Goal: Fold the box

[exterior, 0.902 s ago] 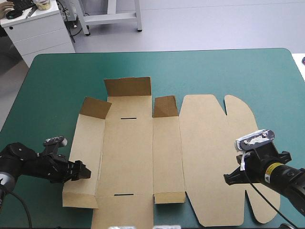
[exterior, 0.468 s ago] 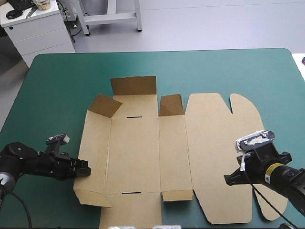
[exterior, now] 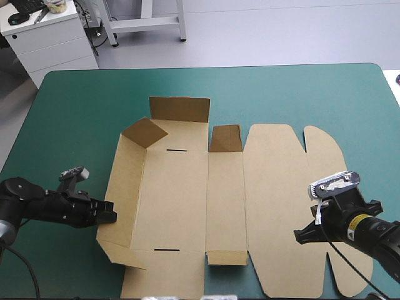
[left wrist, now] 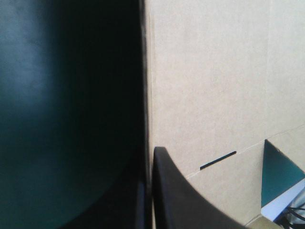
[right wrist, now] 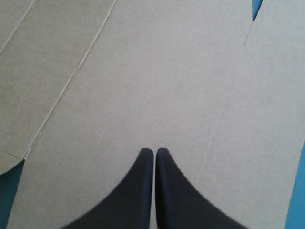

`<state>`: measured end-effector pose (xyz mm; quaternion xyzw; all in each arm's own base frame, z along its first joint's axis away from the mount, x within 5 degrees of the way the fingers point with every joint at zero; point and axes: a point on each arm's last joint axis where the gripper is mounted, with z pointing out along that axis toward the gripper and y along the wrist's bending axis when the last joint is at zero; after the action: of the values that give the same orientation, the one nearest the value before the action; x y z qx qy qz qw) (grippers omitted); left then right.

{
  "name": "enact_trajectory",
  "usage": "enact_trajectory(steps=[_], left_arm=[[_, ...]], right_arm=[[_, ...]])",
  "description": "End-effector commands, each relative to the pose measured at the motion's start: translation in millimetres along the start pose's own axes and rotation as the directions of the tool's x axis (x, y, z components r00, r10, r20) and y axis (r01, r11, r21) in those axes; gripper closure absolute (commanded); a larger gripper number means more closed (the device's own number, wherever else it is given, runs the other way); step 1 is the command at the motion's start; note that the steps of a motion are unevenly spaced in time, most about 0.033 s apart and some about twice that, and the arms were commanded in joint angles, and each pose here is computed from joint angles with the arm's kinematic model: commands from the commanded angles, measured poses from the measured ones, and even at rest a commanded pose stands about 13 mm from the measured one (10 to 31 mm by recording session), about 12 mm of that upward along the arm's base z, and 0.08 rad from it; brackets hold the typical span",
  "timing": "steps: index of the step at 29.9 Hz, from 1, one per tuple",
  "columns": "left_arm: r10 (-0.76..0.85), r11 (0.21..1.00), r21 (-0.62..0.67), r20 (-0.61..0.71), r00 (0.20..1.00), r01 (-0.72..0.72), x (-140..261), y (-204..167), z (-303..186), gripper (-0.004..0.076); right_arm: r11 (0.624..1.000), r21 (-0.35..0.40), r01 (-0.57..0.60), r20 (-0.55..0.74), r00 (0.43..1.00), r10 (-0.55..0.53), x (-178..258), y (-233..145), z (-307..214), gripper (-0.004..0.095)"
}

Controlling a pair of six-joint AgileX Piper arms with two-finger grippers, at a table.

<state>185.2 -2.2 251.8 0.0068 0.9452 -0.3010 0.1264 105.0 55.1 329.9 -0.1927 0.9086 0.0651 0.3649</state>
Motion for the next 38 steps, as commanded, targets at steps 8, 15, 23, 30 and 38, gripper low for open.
enact_trajectory(steps=[8,15,23,30,38], left_arm=[[0.239,0.955,-0.174,-0.029,0.971,-0.240,-72,-28,-44,0.0734],[0.520,0.745,-0.380,-0.184,0.834,-0.548,-118,-59,-32,0.0734],[0.789,0.345,-0.539,-0.276,0.548,-0.768,-145,-104,-9,0.0734],[0.876,0.039,-0.565,-0.378,0.301,-0.824,-138,-148,9,0.0734],[0.909,-0.009,-0.641,-0.326,0.261,-0.768,-115,-180,41,0.0734]], right_arm=[[1.000,-0.011,-0.025,0.062,0.998,0.026,-9,0,-6,0.0909],[0.999,-0.024,-0.035,0.052,0.998,0.036,-8,1,-6,0.0909],[0.999,-0.025,-0.040,0.052,0.998,0.041,-8,1,-6,0.0909],[0.999,-0.025,-0.040,0.052,0.998,0.041,-8,1,-6,0.0909],[0.999,-0.022,-0.039,0.045,0.998,0.040,-7,1,-6,0.0909]])
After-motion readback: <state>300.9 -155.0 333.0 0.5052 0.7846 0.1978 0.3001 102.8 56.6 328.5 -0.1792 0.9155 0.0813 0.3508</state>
